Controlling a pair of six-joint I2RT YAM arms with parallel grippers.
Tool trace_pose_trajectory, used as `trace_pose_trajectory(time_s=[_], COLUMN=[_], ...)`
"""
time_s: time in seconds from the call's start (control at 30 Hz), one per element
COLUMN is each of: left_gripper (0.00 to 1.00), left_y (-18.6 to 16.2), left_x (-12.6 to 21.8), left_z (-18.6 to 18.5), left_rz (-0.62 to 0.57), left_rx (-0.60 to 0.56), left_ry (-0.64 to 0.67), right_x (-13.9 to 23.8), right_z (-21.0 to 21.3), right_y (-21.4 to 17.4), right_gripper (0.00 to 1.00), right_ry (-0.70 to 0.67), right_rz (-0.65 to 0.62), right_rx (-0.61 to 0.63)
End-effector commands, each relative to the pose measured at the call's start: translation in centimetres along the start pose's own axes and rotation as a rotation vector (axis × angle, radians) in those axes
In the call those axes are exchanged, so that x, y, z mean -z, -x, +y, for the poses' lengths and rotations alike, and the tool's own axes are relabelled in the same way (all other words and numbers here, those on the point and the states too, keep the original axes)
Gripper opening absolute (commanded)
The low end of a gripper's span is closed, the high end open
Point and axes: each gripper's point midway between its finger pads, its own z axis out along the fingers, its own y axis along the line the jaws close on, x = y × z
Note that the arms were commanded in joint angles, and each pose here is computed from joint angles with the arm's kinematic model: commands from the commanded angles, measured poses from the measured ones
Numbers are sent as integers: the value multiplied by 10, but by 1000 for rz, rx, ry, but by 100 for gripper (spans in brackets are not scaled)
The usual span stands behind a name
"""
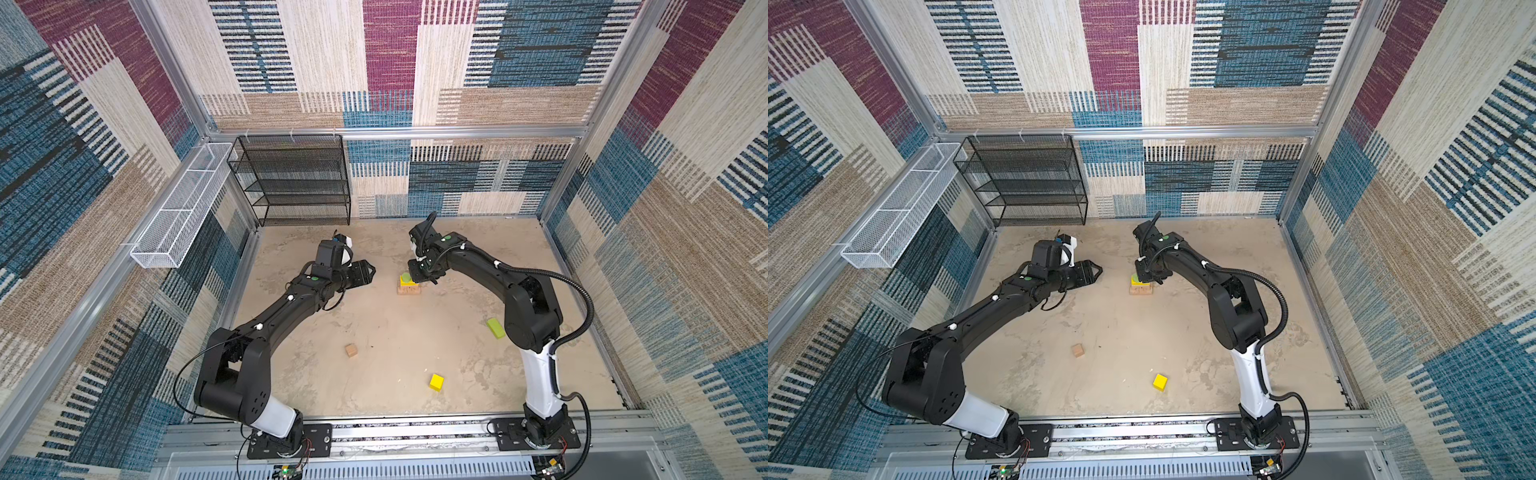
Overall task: Build the wood block tower
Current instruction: 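Lower the green cylinder beside the first cylinder on the yellow block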
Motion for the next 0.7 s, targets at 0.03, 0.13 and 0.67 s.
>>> trace_pose_trajectory(time_s=[0.03,0.13,0.67], left_gripper=[62,62,62], left_y=[2,2,2], left_x=[1,2,2], left_z=[-4,-4,-2], left_rz=[-3,-4,-4], left_rx=[5,5,12], left_ry=[-25,-27,-25], right_x=[0,1,0], right_z=[4,4,3], right_y=[5,6,10], right_gripper=[34,36,38], right_ry=[16,15,7], right_rz=[-17,-21,-32], right_rx=[-5,-9,-27])
